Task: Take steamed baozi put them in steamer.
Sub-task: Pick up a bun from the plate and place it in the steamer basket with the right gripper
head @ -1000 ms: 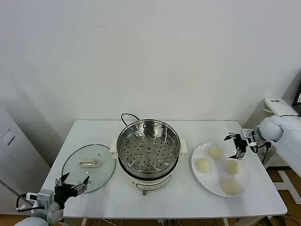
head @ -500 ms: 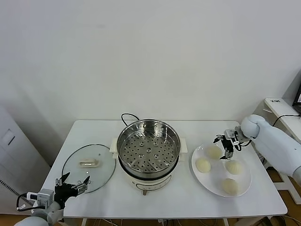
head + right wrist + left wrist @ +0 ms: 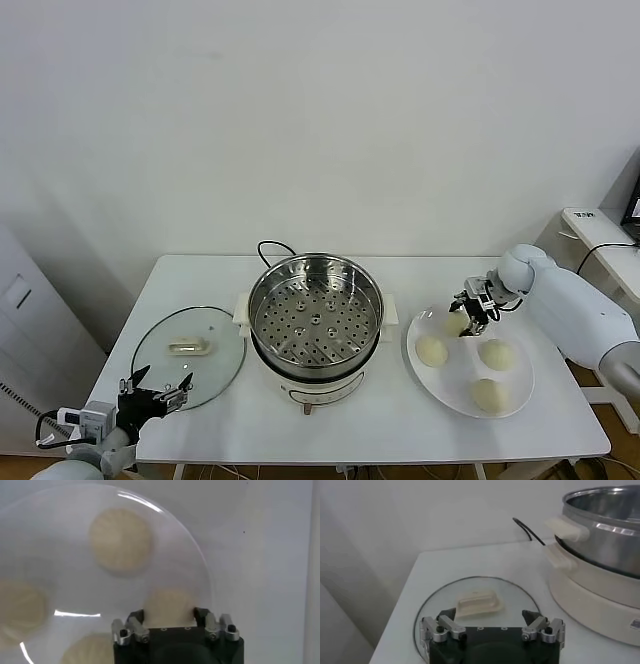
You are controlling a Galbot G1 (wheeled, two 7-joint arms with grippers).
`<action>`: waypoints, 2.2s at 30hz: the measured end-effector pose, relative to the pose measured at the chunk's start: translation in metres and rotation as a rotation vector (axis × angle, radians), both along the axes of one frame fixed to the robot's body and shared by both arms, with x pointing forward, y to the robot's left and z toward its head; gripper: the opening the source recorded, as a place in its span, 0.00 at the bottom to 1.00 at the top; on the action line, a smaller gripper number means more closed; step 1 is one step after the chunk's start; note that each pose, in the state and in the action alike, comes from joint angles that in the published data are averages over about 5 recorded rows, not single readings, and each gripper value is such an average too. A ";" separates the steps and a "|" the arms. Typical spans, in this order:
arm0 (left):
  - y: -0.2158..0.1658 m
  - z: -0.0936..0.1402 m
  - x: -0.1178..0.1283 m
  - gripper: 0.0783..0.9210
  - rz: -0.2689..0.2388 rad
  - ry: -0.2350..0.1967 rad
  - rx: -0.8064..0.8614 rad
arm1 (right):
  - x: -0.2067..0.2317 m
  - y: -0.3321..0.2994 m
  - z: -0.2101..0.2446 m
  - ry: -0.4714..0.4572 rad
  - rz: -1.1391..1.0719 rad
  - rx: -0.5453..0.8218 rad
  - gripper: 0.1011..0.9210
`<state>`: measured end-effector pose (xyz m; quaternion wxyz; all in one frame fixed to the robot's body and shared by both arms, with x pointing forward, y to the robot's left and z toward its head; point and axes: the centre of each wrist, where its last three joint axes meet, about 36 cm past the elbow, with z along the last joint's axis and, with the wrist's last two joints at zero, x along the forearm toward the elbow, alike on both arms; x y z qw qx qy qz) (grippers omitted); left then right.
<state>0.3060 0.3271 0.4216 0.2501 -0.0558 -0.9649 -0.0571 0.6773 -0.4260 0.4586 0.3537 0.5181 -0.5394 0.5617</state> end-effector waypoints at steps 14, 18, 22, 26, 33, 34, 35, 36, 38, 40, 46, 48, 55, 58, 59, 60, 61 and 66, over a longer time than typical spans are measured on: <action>-0.002 0.001 -0.004 0.88 0.004 0.001 -0.007 | -0.002 -0.001 0.056 -0.032 0.064 -0.002 0.38; -0.002 0.002 -0.005 0.88 0.002 0.000 -0.004 | 0.003 0.010 0.099 -0.075 0.135 0.014 0.38; -0.002 0.002 -0.006 0.88 0.000 -0.001 -0.002 | 0.012 0.028 0.145 -0.124 0.231 0.038 0.38; -0.003 0.002 -0.006 0.88 -0.001 -0.001 -0.004 | 0.024 0.053 0.187 -0.174 0.351 0.061 0.39; -0.005 0.004 -0.005 0.88 -0.003 -0.002 -0.004 | 0.047 0.110 0.236 -0.230 0.618 0.081 0.39; -0.005 0.004 -0.005 0.88 -0.004 -0.002 -0.005 | 0.050 0.120 0.240 -0.234 0.659 0.081 0.39; -0.005 0.004 -0.005 0.88 -0.005 -0.003 -0.004 | 0.053 0.130 0.244 -0.239 0.699 0.080 0.39; -0.005 0.005 -0.005 0.88 -0.005 -0.003 -0.004 | 0.055 0.141 0.248 -0.243 0.738 0.080 0.39; -0.005 0.005 -0.004 0.88 -0.005 -0.003 -0.002 | 0.058 0.163 0.253 -0.250 0.813 0.077 0.39; -0.004 0.005 -0.003 0.88 -0.005 -0.002 0.000 | 0.060 0.184 0.256 -0.255 0.883 0.074 0.39; -0.001 0.004 -0.003 0.88 -0.003 0.003 0.008 | 0.057 0.236 0.257 -0.260 1.055 0.049 0.39; -0.001 0.004 -0.003 0.88 -0.003 0.004 0.010 | 0.053 0.252 0.255 -0.259 1.106 0.038 0.39; 0.000 0.004 -0.002 0.88 -0.003 0.001 0.013 | 0.040 0.295 0.237 -0.256 1.247 -0.017 0.39; 0.001 0.004 -0.002 0.88 -0.002 0.002 0.014 | 0.035 0.307 0.225 -0.252 1.279 -0.043 0.39; 0.001 0.004 -0.002 0.88 -0.002 0.002 0.014 | 0.034 0.310 0.221 -0.251 1.286 -0.051 0.39; 0.001 0.004 -0.002 0.88 -0.001 0.003 0.014 | 0.033 0.313 0.217 -0.250 1.292 -0.058 0.39; 0.001 0.004 -0.002 0.88 -0.001 0.003 0.014 | 0.032 0.316 0.212 -0.250 1.297 -0.065 0.39; 0.000 0.004 -0.002 0.88 -0.003 0.001 0.013 | 0.028 0.327 0.190 -0.245 1.318 -0.093 0.39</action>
